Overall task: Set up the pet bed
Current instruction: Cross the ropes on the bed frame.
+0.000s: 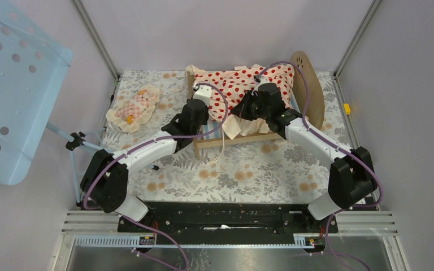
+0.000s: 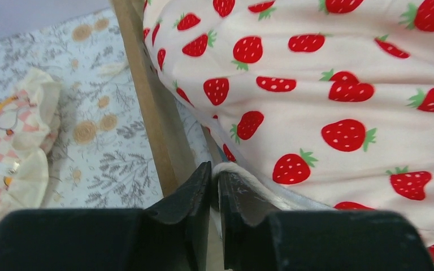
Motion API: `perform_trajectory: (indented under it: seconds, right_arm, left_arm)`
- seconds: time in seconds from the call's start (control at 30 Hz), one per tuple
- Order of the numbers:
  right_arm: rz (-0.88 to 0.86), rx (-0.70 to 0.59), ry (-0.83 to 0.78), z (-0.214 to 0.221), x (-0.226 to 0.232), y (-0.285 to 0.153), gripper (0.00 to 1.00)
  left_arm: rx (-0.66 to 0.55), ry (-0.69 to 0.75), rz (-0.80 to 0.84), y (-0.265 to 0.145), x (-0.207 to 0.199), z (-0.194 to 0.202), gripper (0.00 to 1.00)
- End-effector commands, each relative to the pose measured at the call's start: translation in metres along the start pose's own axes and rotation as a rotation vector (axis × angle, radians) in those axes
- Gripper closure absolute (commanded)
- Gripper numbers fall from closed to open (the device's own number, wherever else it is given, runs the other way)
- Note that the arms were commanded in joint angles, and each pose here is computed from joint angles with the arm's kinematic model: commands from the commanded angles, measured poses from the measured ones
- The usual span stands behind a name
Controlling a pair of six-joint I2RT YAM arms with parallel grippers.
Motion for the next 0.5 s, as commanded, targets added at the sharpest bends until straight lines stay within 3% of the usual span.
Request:
perform_trajectory:
  seconds: [0.0, 0.17, 0.47]
  right_arm:
    - [-0.008, 0.002, 0.003, -0.001, -0.003, 0.002, 1.00]
    - [-0.113, 0.000, -0.011, -0.004, 0.011, 0.003, 1.00]
    - [-0.318, 0.042, 0.127, -0.001, 0.052, 0.017, 1.00]
  left_arm:
    - [0.050, -0.086, -0.046, -0.008, 0.008, 0.008, 0.82]
    - [0.134, -0.132, -0.045, -0.016, 0.009, 0.027, 0.78]
    - [0.131, -0.173, -0.052, -0.031, 0.017, 0.033, 0.78]
Point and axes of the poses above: each gripper's point midway between its finger pads, its own y axis out along the fingers, its own x axis along the line the jaws close on, z = x × y, the point moved 4 cm from there along -y, back along the fingers, and after that the axes turned 11 degrees about -y, right-handed, at the moved point
